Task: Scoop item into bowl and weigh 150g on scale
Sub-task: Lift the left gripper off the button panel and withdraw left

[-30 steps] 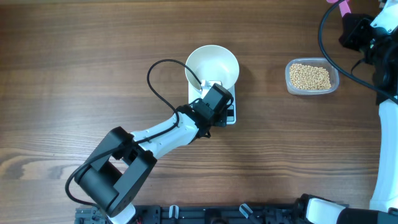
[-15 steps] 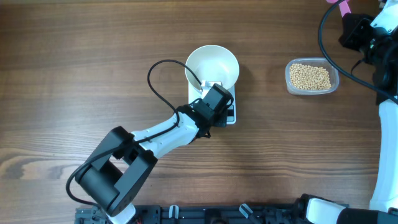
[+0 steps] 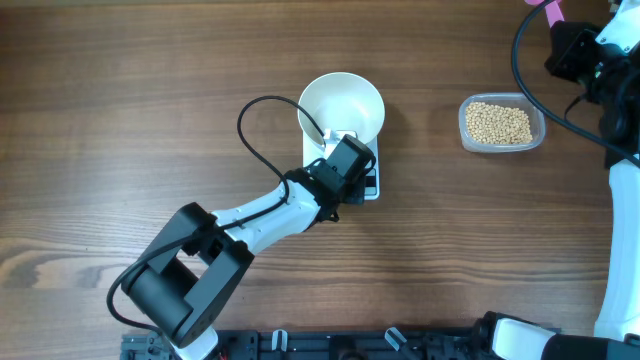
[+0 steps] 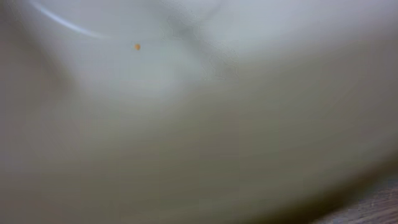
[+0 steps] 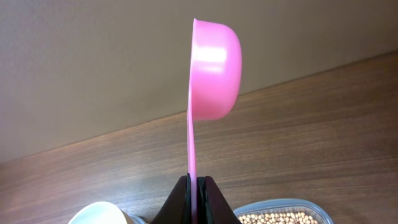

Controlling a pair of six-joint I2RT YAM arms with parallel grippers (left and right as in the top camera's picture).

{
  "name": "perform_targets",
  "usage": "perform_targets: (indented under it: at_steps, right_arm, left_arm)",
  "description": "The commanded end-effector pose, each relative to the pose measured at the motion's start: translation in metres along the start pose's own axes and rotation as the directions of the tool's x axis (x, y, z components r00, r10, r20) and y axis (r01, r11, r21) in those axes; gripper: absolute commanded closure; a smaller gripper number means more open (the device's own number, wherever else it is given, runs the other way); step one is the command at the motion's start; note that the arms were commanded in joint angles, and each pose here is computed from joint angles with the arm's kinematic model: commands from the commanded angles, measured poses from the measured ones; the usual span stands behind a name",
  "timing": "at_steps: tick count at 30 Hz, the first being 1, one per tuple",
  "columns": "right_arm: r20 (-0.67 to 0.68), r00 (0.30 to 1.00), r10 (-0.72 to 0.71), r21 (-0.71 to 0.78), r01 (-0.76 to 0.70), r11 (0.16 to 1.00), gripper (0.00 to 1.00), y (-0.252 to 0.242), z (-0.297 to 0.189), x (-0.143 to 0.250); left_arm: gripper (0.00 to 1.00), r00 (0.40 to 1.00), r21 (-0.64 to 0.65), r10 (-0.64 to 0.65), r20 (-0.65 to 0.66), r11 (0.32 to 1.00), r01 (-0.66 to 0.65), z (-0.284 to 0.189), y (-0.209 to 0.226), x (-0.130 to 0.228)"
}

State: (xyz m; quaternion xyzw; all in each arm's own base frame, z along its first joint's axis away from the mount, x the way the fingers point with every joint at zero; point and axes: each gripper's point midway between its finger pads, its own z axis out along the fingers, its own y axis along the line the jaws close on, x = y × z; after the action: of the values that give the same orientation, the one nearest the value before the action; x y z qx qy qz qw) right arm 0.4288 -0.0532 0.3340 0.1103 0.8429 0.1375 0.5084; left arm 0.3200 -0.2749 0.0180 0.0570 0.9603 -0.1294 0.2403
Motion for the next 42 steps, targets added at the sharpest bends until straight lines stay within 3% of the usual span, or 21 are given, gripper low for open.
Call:
perform_targets:
  at_steps: [1, 24, 42]
  right_arm:
    - [-0.002, 1.0, -0.014, -0.015, 0.014, 1.0, 0.96, 0.002, 0.0, 0.0]
    - [-0.001, 1.0, -0.013, -0.008, 0.013, 1.0, 0.96, 0.001, 0.0, 0.0]
    - [-0.007, 1.0, -0.01, -0.008, 0.01, 1.0, 0.96, 0.001, 0.0, 0.001]
  left_arm:
    - [0.96, 0.999, -0.042, 0.018, -0.035, 0.999, -0.019, 0.011, 0.009, 0.014]
    - [0.96, 0.994, -0.09, 0.022, -0.106, 0.995, -0.031, 0.017, 0.022, 0.032]
    - [0.96, 1.0, -0.011, 0.01, 0.012, 1.0, -0.01, -0.02, 0.002, -0.004]
